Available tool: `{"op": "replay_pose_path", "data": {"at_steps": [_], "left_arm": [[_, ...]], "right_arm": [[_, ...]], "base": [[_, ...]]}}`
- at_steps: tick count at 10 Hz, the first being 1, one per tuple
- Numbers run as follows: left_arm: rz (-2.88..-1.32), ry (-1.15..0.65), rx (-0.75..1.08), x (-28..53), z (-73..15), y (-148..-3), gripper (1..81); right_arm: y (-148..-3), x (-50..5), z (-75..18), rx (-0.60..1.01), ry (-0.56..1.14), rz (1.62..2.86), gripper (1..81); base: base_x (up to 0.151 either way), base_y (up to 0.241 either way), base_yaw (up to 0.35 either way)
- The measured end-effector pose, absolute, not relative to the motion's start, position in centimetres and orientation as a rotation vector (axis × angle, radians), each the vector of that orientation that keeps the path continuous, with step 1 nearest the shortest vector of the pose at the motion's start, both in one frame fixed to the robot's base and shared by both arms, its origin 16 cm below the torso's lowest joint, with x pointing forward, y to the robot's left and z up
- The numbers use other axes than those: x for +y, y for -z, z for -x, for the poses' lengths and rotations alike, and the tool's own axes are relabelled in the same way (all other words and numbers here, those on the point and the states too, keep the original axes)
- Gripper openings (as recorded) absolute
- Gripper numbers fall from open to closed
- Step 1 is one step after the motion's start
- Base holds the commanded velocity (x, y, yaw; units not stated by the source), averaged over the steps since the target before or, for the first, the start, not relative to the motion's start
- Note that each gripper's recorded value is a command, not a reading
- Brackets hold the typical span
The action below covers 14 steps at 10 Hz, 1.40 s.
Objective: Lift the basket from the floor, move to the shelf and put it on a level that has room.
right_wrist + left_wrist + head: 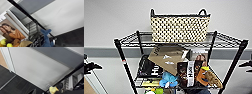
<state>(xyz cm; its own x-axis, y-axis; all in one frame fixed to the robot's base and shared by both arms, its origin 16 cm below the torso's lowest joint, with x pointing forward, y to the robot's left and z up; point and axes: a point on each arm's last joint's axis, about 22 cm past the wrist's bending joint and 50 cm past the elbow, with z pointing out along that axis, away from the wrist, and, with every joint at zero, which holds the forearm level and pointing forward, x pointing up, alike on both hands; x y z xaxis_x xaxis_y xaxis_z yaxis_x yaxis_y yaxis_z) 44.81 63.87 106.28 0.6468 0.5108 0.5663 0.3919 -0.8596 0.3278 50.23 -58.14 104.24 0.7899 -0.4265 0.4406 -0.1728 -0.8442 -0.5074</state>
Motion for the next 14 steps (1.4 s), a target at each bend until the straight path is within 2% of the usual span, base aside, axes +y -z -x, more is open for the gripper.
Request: {"op": "replay_pose_path", "data": {"at_steps": [3,10,12,14], "left_arm": [[-2.726,-0.896,0.72,62.7,-42.4,-99.3,81.1],[-2.704,-0.698,0.647,57.3,-36.2,-84.7,81.1],[-2.686,-0.634,0.633,55.1,-33.7,-80.5,81.1],[-2.659,-0.578,0.621,52.6,-31.5,-76.6,81.1]], "right_arm": [[-97.4,-58.5,-47.1,0.472,0.657,2.589,81.1],[-83.5,-56.1,-39.6,0.441,0.448,2.642,81.1],[-78.9,-54.4,-37.2,0.441,0.386,2.653,81.1],[-73.9,-50.4,-34.9,0.406,0.3,2.642,81.1]], "base": [[0.0,0.0,0.0],[0.0,0.0,0.0],[0.0,0.0,0.0],[0.0,0.0,0.0]]}}
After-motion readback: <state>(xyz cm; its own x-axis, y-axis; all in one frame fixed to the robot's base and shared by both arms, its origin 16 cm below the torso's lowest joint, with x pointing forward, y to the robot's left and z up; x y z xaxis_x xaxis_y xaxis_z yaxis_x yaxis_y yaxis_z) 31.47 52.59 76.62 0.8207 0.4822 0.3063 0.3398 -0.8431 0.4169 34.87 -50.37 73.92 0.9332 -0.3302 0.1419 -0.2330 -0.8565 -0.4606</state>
